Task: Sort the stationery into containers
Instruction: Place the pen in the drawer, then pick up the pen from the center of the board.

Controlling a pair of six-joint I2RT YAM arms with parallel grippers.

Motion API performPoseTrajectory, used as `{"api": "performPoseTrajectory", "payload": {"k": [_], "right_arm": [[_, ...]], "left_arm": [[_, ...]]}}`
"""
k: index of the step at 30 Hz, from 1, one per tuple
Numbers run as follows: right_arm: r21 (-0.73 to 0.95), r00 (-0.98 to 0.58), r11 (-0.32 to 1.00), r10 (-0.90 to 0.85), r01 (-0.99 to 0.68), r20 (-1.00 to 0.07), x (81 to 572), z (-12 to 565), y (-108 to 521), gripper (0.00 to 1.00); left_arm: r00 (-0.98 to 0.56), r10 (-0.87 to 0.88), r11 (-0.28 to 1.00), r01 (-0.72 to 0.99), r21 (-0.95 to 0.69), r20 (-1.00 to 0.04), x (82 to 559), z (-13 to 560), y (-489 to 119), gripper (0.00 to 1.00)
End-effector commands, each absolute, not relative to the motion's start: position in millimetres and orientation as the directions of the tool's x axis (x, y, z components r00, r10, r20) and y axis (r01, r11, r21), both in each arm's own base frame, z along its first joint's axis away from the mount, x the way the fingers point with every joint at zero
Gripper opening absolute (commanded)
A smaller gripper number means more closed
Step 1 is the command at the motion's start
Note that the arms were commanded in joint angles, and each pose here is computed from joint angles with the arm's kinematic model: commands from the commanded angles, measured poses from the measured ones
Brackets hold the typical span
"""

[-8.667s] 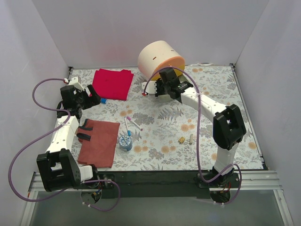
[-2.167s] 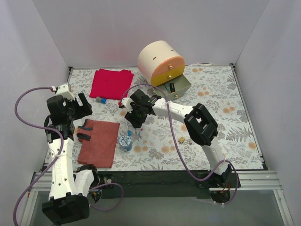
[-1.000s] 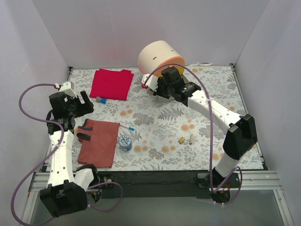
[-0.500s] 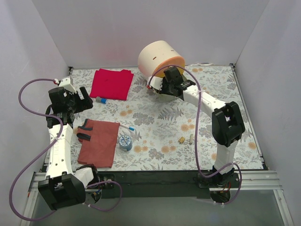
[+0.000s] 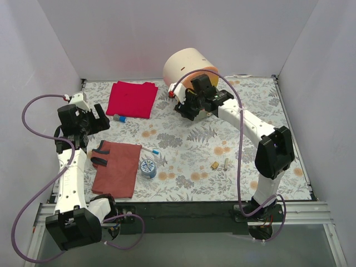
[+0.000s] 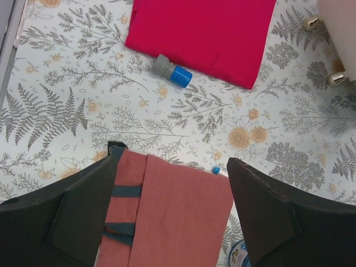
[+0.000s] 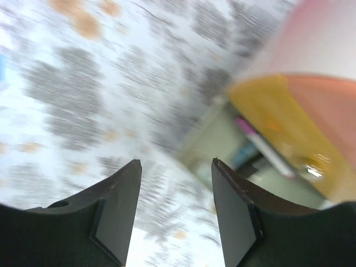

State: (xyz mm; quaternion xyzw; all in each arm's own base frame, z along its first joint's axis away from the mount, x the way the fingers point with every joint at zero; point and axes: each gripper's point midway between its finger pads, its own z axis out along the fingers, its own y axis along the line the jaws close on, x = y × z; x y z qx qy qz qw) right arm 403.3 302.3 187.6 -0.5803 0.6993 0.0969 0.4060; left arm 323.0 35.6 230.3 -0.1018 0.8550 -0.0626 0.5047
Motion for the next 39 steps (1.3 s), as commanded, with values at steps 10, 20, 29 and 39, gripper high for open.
{"api": "performPoseTrajectory", "payload": {"k": [10, 20, 29, 39], "right_arm": [[0.169, -0.301, 0.256, -0.668, -0.952, -0.681, 296.7, 115.5, 430.1, 0.55], [0.145, -0.276, 0.241, -0.713, -0.96, -0.644, 289.7, 80.1, 458.9, 0.57], [0.124, -0.256, 0.229, -0.738, -0.965, -0.625, 272.5, 60.0, 478.8, 0.59], [0.072, -0.291, 0.308, -0.758, -0.949, -0.584, 286.1, 26.1, 477.1, 0.59]], "left_arm": [[-0.477, -0.276, 0.961, -0.167, -0.222, -0.835, 309.3, 222.7, 38.9, 0.82], [-0.479, -0.267, 0.963, -0.17, -0.21, -0.836, 301.0, 219.5, 38.4, 0.82], [-0.479, -0.275, 0.961, -0.171, -0.219, -0.834, 303.7, 215.4, 38.4, 0.82], [-0.482, -0.273, 0.962, -0.168, -0.218, -0.832, 305.3, 215.5, 38.4, 0.82]]}}
